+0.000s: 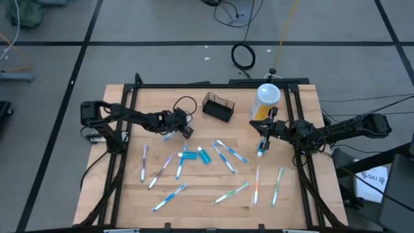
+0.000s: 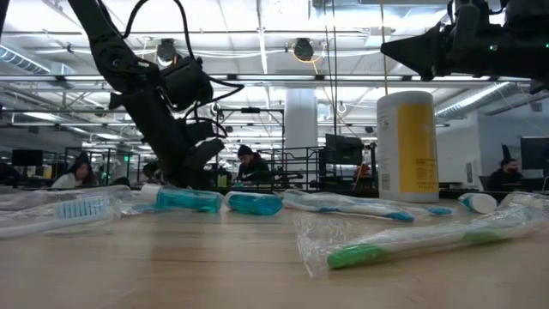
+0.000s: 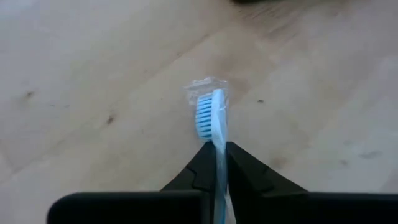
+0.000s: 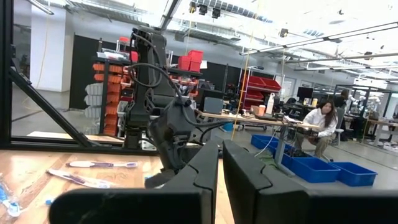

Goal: Pick & Place toothbrushing station
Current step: Put the blue toothbrush into the black wire organizer

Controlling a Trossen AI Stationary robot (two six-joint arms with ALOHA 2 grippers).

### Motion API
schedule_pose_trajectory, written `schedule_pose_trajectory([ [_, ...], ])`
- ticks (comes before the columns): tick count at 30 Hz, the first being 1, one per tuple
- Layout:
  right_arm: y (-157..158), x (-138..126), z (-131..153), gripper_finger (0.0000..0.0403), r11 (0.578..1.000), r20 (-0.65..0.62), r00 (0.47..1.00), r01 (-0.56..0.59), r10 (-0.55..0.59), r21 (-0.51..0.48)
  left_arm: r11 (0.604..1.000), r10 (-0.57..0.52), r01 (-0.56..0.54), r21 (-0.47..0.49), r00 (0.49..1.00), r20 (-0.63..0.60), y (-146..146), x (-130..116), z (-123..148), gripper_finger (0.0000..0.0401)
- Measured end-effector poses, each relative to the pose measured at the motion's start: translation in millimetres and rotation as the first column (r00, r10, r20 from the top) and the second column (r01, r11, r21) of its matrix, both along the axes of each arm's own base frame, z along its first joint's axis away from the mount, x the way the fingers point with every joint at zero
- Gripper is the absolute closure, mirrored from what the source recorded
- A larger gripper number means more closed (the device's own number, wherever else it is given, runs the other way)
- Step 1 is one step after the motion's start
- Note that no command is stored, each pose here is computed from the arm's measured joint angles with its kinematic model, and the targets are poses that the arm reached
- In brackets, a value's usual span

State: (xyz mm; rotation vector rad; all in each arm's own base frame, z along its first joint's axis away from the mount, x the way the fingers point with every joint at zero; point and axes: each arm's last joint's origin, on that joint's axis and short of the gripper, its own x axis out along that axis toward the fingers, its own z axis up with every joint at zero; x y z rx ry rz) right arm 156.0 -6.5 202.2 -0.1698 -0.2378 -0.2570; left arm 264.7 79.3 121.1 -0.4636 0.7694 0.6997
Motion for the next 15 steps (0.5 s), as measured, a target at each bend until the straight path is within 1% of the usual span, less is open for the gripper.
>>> schedule_pose_trajectory([
  [2,0.0,0.0,-0.1,0.0383,1.000,-0.001,1.000,0.000,0.000,0.000,1.000,-0.005,0.004,0.018,0.998,0.055,-1.8,0.2,12.6,0.0376],
  [5,0.0,0.2,-0.8,0.0383,1.000,-0.008,1.000,0.000,0.000,0.000,0.998,-0.030,0.022,0.058,0.990,0.139,-6.1,-0.5,34.0,0.0391],
  [7,0.0,0.2,-0.8,0.0383,1.000,-0.009,1.000,0.000,0.000,0.000,0.994,-0.066,0.043,0.104,0.971,0.229,-9.4,0.7,51.4,0.0393],
  [9,0.0,0.2,-0.7,0.0383,1.000,-0.008,1.000,0.000,0.000,0.000,0.986,-0.101,0.054,0.155,0.942,0.318,-12.6,0.5,69.6,0.0385],
  [11,0.0,0.2,-0.7,0.0383,1.000,-0.008,1.000,0.000,0.000,0.000,0.975,-0.145,0.060,0.215,0.903,0.404,-15.6,0.9,86.6,0.0379],
  [15,0.0,0.1,-0.6,0.0383,1.000,-0.007,1.000,0.000,0.000,0.000,0.934,-0.251,0.060,0.352,0.810,0.529,-19.9,1.1,115.3,0.0388],
])
